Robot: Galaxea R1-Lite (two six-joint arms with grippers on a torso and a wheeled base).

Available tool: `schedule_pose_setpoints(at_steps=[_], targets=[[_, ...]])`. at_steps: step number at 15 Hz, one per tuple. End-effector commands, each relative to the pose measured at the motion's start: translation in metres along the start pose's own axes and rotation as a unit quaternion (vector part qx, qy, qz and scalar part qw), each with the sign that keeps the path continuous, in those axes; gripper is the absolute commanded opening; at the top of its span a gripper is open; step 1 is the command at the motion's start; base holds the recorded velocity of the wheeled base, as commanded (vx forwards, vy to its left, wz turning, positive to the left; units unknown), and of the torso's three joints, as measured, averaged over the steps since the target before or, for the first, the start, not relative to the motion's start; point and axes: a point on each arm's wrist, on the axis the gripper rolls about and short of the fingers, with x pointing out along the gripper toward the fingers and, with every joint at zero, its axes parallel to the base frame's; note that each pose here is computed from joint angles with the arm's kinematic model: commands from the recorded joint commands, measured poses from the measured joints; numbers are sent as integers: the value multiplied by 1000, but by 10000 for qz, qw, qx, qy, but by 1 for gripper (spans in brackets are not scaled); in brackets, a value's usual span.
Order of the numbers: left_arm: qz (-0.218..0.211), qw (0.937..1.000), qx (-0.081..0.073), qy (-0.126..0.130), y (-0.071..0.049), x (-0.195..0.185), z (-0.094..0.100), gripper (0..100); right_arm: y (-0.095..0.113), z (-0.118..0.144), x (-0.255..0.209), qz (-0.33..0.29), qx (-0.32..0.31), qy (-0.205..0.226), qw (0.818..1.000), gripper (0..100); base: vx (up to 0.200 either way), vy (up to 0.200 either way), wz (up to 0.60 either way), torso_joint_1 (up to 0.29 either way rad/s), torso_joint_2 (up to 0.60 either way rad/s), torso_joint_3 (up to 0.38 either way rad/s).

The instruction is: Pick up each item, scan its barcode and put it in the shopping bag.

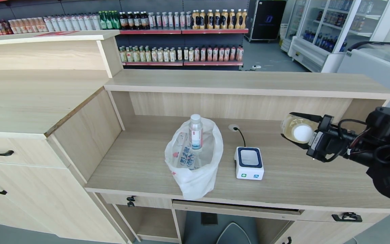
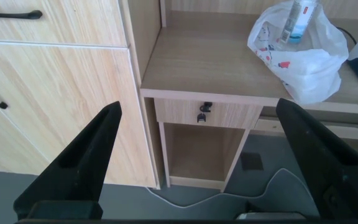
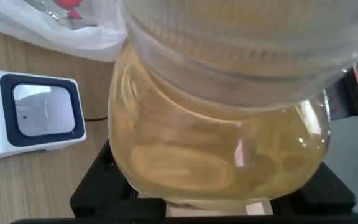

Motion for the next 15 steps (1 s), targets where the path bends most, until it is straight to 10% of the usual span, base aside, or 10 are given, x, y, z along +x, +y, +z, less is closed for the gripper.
schedule_pose_setpoints(at_steps=[1, 15], targets=[[0, 10000, 3, -3, 0, 0, 0, 100, 28, -10, 19, 265, 135, -261, 9992, 0, 0, 0, 600, 2, 2, 7], [0, 10000, 3, -3, 0, 0, 0, 100, 60, -34, 16, 505, -142, -315, 9981, 0, 0, 0, 129, 1, 1, 0]])
